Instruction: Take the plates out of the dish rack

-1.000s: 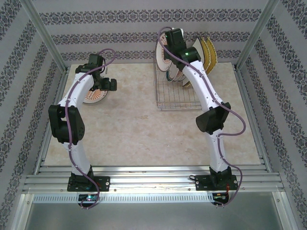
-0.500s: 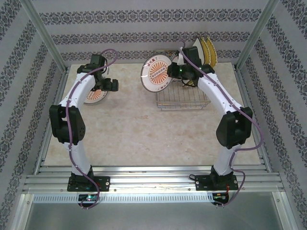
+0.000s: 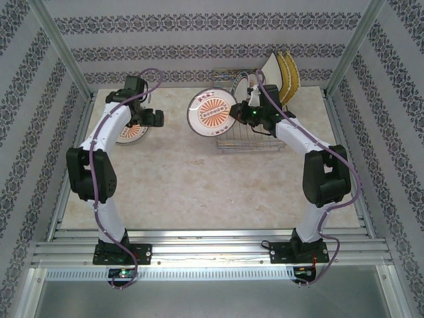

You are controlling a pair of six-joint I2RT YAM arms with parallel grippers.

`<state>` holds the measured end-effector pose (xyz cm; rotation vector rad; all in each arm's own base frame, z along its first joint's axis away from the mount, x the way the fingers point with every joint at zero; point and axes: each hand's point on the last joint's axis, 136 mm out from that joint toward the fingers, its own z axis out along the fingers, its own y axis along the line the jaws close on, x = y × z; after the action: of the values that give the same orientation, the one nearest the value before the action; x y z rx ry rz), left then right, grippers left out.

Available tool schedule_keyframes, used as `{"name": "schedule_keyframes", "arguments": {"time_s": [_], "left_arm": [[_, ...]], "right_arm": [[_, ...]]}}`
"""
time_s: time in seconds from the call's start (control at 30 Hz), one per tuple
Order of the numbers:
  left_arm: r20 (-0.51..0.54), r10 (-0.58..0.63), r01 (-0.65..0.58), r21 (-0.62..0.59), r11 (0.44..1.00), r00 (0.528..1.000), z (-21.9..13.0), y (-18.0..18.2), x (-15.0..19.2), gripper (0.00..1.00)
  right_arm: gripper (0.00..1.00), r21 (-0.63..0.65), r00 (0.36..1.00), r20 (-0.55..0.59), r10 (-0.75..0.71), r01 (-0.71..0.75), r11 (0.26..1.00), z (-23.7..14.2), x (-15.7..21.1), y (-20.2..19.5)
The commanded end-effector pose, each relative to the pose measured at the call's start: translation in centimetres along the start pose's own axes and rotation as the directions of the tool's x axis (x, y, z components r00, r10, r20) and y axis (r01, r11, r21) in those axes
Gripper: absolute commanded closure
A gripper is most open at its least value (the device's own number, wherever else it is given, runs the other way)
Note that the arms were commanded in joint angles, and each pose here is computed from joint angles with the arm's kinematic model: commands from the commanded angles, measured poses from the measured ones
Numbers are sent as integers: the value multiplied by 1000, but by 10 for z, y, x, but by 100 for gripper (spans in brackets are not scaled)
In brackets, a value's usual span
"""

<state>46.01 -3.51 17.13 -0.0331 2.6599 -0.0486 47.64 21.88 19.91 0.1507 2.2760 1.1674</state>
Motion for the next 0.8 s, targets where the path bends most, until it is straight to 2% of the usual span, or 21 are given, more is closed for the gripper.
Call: {"name": "schedule_keyframes", "arguments": {"time_s": [0.0, 0.07, 0.13, 0.23, 0.33, 0.43, 0.67, 0.77], "left_arm": [[165, -25, 0, 152, 988, 986, -39, -28, -21, 0], [239, -74, 1, 294, 956, 968, -56, -47, -29, 0], [285, -126, -11, 435, 900, 950, -69, -66, -37, 0], [279, -184, -9, 572, 820, 943, -75, -87, -41, 0], [258, -222, -4, 659, 752, 940, -71, -101, -44, 0], [237, -255, 8, 718, 696, 938, -67, -110, -46, 0], [211, -282, 24, 762, 647, 936, -57, -116, -48, 2], [197, -294, 31, 781, 623, 935, -54, -119, -49, 9]], "right_arm": [[100, -121, 996, 63, -62, 69, 990, -15, -17, 39], [100, -132, 996, 58, -61, 68, 989, -12, -16, 41], [100, -152, 997, 48, -62, 68, 986, -9, -14, 44], [100, -194, 997, 35, -62, 68, 979, -2, -11, 54], [100, -239, 998, 19, -63, 66, 969, 4, -8, 65], [100, -285, 998, 13, -61, 62, 957, 8, -7, 75], [100, -352, 998, -4, -69, 63, 934, 12, -1, 96], [100, -370, 998, -9, -65, 57, 927, 14, 2, 102]]}}
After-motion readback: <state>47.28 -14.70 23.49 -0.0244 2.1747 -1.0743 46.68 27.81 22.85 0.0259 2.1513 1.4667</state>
